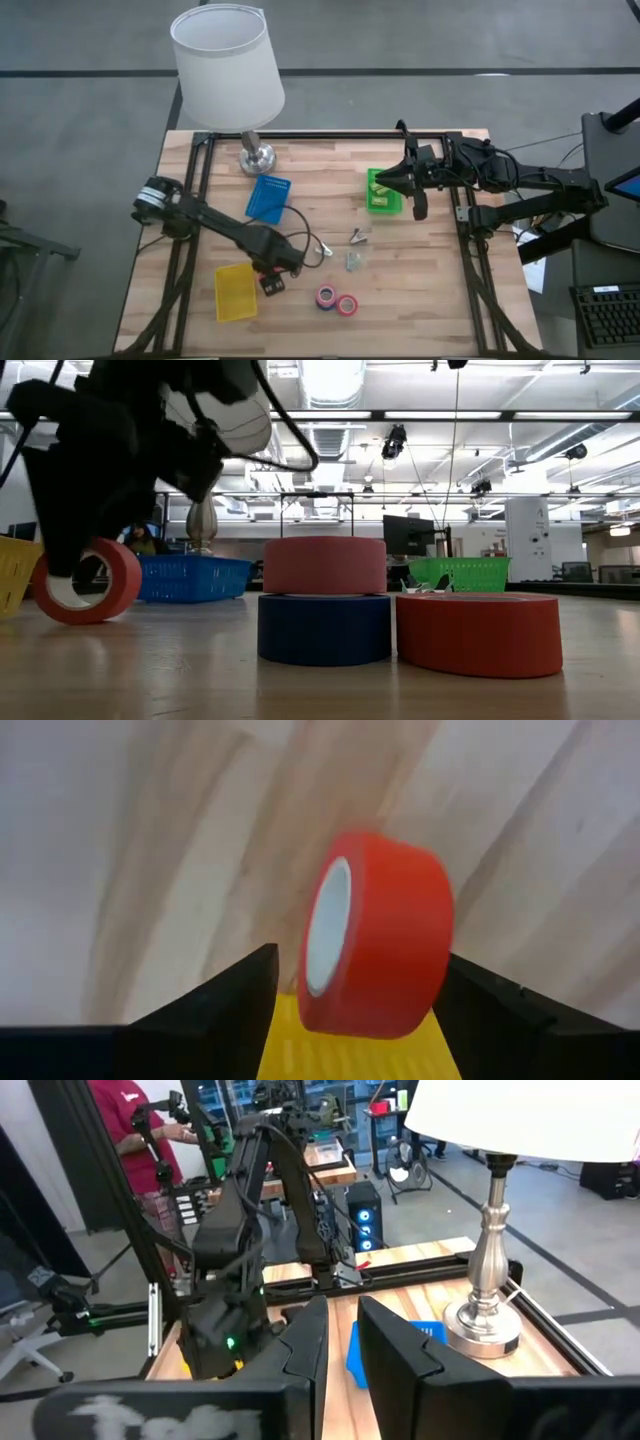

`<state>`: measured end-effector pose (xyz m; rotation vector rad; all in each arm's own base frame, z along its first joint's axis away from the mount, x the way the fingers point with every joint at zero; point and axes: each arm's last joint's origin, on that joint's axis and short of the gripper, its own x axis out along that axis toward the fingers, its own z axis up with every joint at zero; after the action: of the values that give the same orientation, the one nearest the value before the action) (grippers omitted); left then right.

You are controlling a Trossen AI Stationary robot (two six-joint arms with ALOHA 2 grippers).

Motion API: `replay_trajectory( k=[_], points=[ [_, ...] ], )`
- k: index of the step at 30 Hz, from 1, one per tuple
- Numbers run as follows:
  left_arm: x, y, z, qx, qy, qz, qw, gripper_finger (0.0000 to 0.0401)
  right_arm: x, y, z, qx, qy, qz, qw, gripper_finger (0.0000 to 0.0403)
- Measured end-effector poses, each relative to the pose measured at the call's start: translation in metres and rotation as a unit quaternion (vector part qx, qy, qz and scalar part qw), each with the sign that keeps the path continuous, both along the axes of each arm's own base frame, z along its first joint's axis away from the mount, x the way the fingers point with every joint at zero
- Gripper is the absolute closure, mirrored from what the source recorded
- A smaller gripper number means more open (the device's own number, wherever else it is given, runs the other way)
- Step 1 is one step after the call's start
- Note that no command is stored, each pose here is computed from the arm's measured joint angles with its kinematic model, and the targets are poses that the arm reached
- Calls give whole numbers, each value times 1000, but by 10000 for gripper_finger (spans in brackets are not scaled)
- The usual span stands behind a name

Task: Pick and place Stapler, Stapler remover, tape
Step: Put the top orange tape into the yellow bin

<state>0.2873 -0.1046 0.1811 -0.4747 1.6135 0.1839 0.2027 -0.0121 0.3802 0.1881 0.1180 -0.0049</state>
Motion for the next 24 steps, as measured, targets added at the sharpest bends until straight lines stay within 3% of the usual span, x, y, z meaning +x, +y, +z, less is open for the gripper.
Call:
replay_trajectory(
  k=[3, 10, 18, 24],
  points=[
    [1, -1, -5, -15, 12, -5, 1000, 178, 0, 0, 0, 0, -1, 0, 1000, 345],
    [1, 1, 7, -13, -23, 2, 1000, 299, 1, 0, 0, 0, 1, 0, 1000, 342],
    [-13, 8, 44, -14, -79, 49, 996, 297, 4, 0, -3, 1, 8, 0, 1000, 351],
    [-51, 8, 80, -25, -59, 64, 996, 279, 5, 0, -3, 1, 8, 0, 1000, 346]
  ],
)
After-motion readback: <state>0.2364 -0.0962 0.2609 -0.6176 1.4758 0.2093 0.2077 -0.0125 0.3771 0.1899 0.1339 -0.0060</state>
